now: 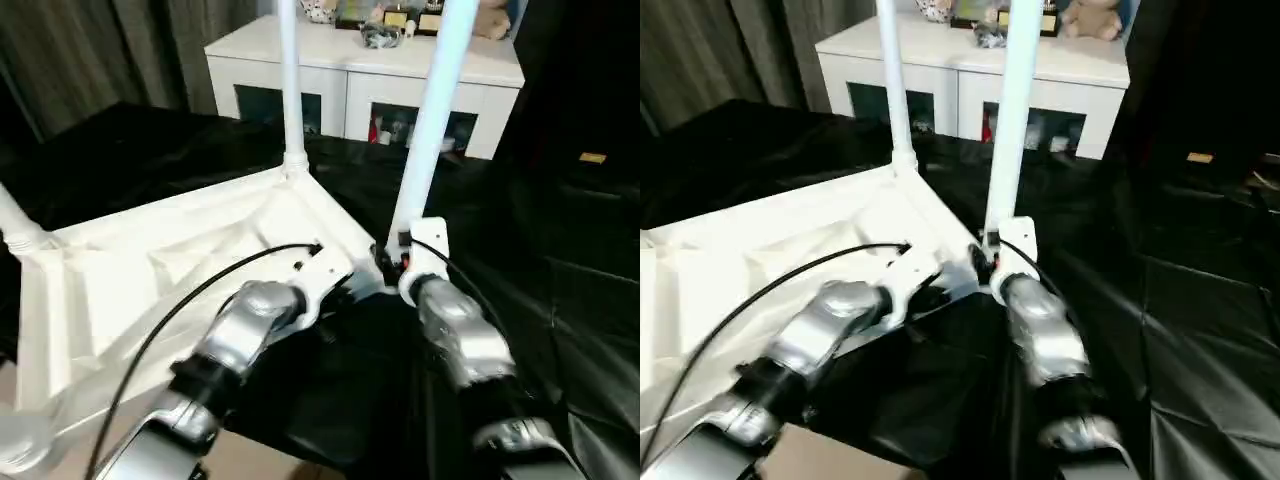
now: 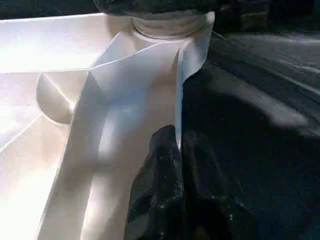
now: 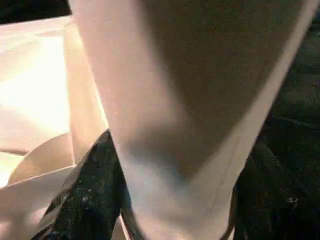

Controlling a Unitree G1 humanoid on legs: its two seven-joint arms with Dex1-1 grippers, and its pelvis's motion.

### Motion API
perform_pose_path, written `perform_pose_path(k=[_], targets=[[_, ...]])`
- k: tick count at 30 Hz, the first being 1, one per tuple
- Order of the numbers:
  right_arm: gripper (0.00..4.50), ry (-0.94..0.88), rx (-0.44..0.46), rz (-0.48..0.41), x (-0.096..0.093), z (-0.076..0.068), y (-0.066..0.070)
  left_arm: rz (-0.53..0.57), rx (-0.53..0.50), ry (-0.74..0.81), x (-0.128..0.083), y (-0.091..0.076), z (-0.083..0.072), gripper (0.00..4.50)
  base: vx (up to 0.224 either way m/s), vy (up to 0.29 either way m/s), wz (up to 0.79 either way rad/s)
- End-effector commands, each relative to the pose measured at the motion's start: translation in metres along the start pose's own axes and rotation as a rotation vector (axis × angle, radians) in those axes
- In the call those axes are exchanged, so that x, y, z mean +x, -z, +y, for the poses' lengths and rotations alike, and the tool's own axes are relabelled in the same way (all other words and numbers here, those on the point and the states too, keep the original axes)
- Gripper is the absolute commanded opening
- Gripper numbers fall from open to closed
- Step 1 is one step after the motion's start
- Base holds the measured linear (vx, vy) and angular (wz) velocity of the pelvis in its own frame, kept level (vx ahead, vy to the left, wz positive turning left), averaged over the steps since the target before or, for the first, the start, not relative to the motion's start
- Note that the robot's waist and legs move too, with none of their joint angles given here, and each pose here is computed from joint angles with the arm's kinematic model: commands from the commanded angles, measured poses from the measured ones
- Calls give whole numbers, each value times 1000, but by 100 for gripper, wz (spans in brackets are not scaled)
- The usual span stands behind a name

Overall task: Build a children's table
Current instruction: Rotate leg to tighten

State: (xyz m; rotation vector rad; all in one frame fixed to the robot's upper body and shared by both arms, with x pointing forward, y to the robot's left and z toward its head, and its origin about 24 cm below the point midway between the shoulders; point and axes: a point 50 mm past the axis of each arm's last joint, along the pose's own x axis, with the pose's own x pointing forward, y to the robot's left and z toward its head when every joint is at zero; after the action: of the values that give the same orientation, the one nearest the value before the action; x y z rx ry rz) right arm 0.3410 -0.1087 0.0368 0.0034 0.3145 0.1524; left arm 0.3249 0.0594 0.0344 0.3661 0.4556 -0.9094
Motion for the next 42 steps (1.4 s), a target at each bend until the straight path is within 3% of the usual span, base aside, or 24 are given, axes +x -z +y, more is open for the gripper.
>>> perform_pose_path(k=[1, 5, 8, 13, 18, 23, 31, 32, 42], targets=[[317, -76, 41, 71, -2, 22, 19, 76, -9, -212, -8, 13, 26, 0, 0, 0, 0], [337, -132, 57, -4, -3, 20, 4, 61, 59, -147, -11, 14, 25, 0, 0, 0, 0], [371, -176, 27, 1, -3, 12, 3, 44, 117, -67, -15, 13, 21, 0, 0, 0, 0], [377, -438, -95, 17, -14, -1, 5, 28, 184, 84, -28, 18, 15, 0, 23, -1, 0], [377, -700, -255, 18, -40, -23, 6, 9, 260, 315, -52, 28, 2, 0, 27, -1, 1], [377, -867, -296, 22, -58, -31, 1, -23, 226, 414, -68, 29, -4, 0, 0, 0, 0], [377, -972, -291, 30, -67, -31, 1, -20, 219, 440, -75, 32, -7, 0, 0, 0, 0], [350, -975, -291, 34, -67, -31, 2, -18, 218, 441, -75, 32, -7, 0, 0, 0, 0], [277, -1033, -315, 109, -74, -35, 13, 7, 206, 448, -78, 35, -7, 0, 0, 0, 0]])
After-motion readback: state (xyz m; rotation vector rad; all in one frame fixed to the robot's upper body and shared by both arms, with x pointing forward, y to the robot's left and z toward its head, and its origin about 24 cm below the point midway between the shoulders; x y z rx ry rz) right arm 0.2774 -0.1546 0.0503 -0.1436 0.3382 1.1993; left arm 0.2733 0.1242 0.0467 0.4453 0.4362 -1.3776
